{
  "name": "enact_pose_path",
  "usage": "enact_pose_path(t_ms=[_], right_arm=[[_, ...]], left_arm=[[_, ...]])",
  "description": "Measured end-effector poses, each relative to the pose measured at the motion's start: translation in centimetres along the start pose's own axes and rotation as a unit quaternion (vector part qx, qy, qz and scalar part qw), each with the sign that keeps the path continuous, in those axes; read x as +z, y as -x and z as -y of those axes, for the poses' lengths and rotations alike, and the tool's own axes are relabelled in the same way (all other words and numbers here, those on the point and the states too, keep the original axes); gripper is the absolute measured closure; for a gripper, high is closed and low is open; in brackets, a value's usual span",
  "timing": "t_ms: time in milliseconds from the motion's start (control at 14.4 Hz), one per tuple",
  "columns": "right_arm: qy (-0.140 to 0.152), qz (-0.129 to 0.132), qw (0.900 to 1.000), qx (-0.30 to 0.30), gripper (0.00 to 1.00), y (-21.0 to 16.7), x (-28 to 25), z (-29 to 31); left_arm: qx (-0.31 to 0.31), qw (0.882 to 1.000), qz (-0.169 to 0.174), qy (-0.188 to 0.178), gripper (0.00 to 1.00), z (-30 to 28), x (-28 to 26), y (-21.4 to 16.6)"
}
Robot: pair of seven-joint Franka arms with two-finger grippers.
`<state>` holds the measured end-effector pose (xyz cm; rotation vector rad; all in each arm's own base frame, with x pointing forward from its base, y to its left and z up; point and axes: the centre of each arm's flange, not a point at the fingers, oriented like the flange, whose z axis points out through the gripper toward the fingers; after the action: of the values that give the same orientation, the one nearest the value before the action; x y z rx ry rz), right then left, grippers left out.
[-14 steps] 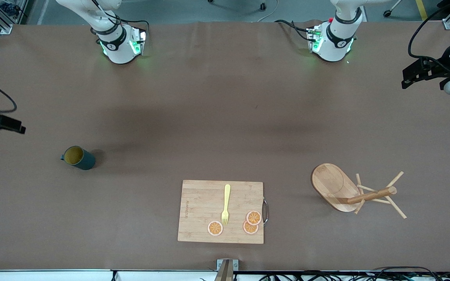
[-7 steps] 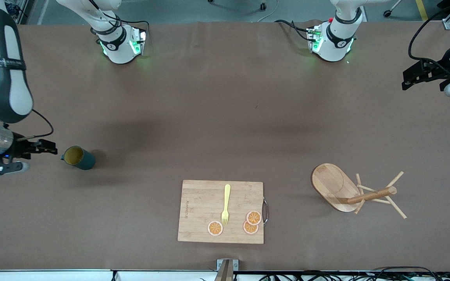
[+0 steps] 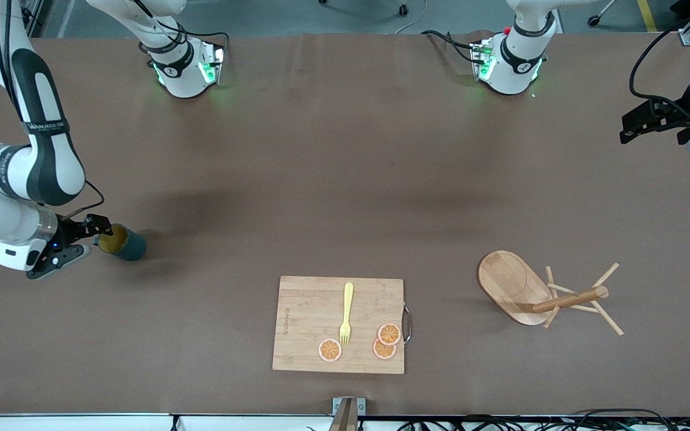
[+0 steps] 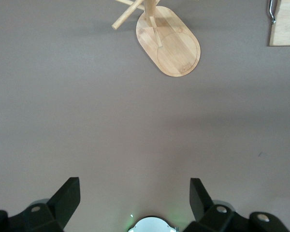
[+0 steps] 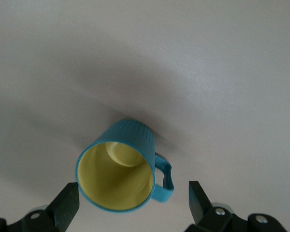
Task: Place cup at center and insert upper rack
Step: 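Reach the right gripper down over the teal mug's rim, then close the right gripper on the mug rim and lift it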
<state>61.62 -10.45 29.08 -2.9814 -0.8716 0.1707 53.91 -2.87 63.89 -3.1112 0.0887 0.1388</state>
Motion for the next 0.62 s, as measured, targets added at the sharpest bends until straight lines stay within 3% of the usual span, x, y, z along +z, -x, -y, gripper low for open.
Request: enact_pose_path(t_ms=[486,625], right_arm=[[0.012,-0.009,0.998,-0.053,0.02,-0.9,4.0,-0.8],[0.012,-0.009,0.998,-0.056,0.22,-1.0,4.7,-0.8]], left_arm=[[0.0,1.0,-0.001,0.0,0.0,0.0,0.0,-0.1],[0.0,1.0,-0.001,0.0,0.0,0.0,0.0,-0.1]])
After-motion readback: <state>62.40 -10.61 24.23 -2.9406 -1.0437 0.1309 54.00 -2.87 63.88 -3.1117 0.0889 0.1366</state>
